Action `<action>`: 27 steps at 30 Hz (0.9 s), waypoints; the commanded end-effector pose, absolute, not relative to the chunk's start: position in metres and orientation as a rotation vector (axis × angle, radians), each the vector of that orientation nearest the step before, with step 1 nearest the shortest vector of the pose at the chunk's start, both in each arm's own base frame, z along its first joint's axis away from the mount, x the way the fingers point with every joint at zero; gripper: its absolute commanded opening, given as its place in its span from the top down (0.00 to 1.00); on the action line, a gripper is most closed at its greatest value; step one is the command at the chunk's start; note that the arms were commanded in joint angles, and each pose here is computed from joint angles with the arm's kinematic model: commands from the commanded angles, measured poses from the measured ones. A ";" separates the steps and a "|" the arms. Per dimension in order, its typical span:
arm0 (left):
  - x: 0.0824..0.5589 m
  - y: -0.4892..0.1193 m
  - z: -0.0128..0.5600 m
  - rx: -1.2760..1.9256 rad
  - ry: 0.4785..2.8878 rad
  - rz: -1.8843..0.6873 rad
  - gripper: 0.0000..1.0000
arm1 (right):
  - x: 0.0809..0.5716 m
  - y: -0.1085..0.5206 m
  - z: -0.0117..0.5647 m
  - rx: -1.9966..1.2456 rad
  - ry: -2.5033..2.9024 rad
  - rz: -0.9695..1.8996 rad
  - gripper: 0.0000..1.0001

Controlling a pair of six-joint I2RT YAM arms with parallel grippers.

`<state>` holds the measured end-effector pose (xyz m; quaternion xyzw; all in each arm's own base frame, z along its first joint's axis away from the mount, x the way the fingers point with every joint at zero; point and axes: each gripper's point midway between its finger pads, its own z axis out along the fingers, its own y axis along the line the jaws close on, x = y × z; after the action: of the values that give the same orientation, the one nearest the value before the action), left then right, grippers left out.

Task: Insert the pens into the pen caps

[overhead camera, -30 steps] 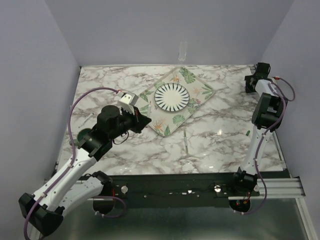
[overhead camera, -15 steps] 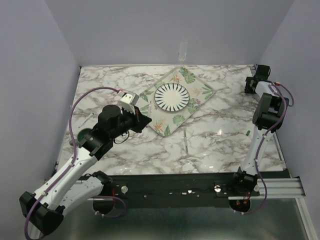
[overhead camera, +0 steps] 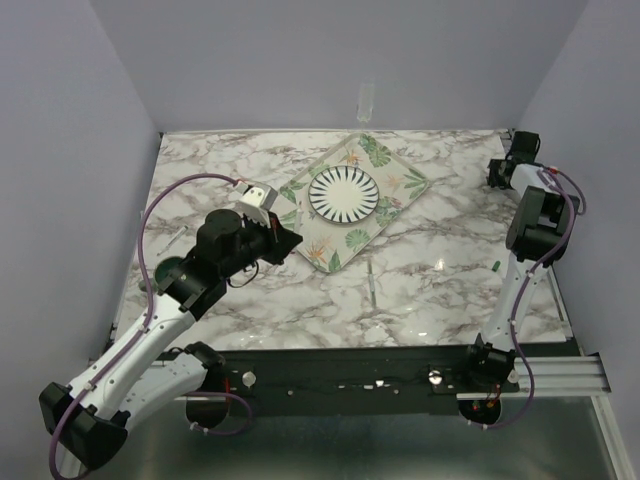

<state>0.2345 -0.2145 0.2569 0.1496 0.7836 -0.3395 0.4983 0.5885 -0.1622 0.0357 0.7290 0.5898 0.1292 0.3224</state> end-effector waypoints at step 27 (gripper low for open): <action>0.238 -0.210 0.261 0.352 1.859 -0.798 1.00 | 0.649 -0.181 0.065 1.673 1.369 0.272 0.99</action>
<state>0.2363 -0.2149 0.2594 0.1487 0.7797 -0.3412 0.5034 0.6728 -0.1654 0.1225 0.6430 0.5487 0.1911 0.4989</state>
